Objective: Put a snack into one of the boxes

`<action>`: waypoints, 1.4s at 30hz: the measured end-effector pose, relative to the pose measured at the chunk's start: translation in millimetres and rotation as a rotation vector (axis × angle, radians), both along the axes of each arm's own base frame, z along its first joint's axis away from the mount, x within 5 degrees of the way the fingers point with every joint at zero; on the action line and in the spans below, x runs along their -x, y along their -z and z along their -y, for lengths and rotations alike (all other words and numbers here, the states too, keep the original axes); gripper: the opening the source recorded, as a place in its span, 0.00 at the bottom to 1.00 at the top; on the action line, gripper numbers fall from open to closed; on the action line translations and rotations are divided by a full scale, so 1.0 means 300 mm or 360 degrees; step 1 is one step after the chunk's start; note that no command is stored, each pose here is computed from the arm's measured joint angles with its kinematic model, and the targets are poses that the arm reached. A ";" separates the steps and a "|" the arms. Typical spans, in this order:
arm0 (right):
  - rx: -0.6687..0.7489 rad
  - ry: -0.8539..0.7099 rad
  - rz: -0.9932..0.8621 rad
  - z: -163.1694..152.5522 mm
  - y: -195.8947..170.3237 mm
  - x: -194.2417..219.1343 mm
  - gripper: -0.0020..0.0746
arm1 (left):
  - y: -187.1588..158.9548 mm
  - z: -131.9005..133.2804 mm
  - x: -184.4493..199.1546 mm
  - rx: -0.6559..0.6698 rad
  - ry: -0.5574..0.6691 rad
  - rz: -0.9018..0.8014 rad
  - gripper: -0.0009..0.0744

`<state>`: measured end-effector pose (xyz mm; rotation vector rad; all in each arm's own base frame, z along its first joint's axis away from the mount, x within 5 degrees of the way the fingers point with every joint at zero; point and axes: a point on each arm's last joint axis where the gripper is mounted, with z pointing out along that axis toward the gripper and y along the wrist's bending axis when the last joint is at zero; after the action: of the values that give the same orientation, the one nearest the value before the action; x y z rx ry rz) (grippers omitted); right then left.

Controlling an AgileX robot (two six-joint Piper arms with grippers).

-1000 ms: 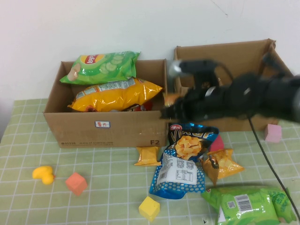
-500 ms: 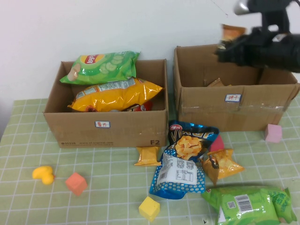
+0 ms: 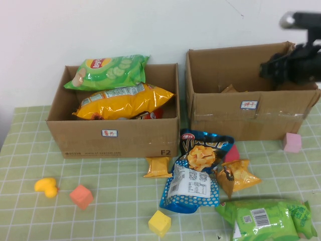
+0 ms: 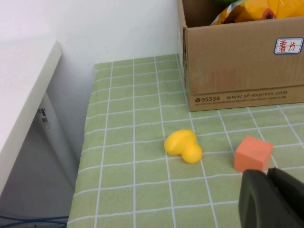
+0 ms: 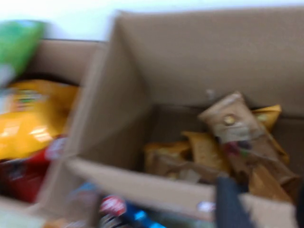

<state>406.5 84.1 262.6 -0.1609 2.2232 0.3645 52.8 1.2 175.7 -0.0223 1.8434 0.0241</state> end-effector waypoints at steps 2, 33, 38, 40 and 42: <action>-0.0018 -0.0071 0.0012 0.004 -0.087 0.053 0.30 | 0.000 0.000 0.000 0.0000 0.0000 0.0000 0.01; 0.0343 -0.0352 0.1089 0.167 -0.281 1.192 0.02 | 0.000 0.000 0.000 0.0003 -0.0001 0.0000 0.01; 0.0435 -0.0311 0.1202 0.189 -0.176 1.268 0.02 | 0.000 0.000 0.000 0.0003 -0.0001 0.0000 0.01; 0.0436 -0.0257 0.1259 0.197 -0.140 1.274 0.02 | 0.000 0.000 0.000 0.0000 0.0000 0.0000 0.01; 0.0417 -0.0195 0.1291 0.204 -0.100 1.268 0.02 | 0.000 0.000 0.000 0.0000 0.0000 0.0000 0.01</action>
<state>26.1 22.8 292.5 -0.4930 1.4477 0.0435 52.8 1.2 175.7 -0.0221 1.8434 0.0241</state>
